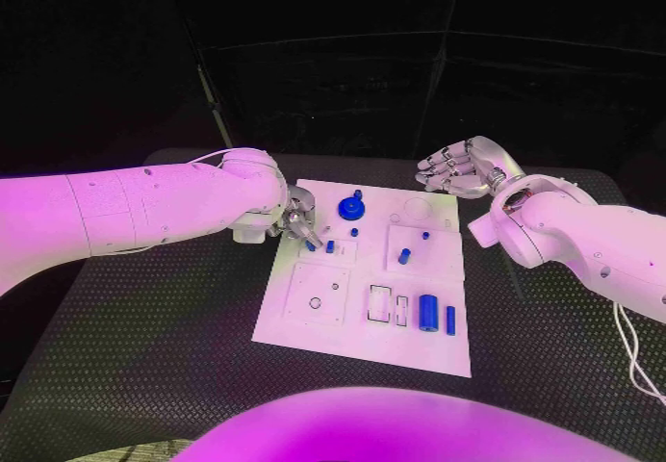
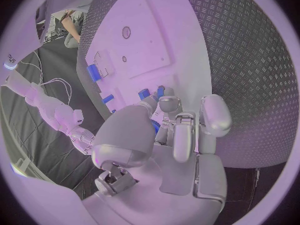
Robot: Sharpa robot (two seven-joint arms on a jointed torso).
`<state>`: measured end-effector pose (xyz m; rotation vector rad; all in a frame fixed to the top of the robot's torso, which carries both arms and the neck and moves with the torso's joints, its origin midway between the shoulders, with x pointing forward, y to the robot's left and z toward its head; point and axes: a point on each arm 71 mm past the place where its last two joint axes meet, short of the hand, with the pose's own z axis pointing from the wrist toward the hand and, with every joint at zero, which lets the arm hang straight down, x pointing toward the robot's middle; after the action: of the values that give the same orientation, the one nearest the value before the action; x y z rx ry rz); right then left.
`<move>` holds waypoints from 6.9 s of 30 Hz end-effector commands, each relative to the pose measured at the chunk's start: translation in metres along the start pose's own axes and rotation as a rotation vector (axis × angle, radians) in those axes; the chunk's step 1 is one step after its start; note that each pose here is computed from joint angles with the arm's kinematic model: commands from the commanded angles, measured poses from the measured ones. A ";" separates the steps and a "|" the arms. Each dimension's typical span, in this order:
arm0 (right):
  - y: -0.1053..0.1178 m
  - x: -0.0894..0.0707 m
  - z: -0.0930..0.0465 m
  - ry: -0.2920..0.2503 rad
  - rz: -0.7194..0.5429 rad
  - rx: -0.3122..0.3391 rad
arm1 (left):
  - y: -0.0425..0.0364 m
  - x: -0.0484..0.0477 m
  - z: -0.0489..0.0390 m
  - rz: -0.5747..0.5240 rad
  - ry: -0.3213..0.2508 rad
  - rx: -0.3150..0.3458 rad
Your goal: Assemble the parts on the task board
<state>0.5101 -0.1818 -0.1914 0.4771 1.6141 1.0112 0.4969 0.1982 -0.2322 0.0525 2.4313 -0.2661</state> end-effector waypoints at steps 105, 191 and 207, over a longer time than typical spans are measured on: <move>0.001 0.001 0.001 0.007 0.002 -0.009 | 0.0045 0.0031 0.0075 -0.031 0.010 -0.018; -0.002 0.003 0.003 0.014 0.007 -0.002 | 0.0131 0.0007 -0.0007 -0.167 0.016 0.026; -0.002 0.003 0.003 0.015 0.010 -0.001 | 0.0129 0.0001 0.0011 -0.128 0.022 0.004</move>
<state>0.5124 -0.1811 -0.1960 0.4846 1.6284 1.0116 0.4989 0.2104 -0.2356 -0.1228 2.4498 -0.3505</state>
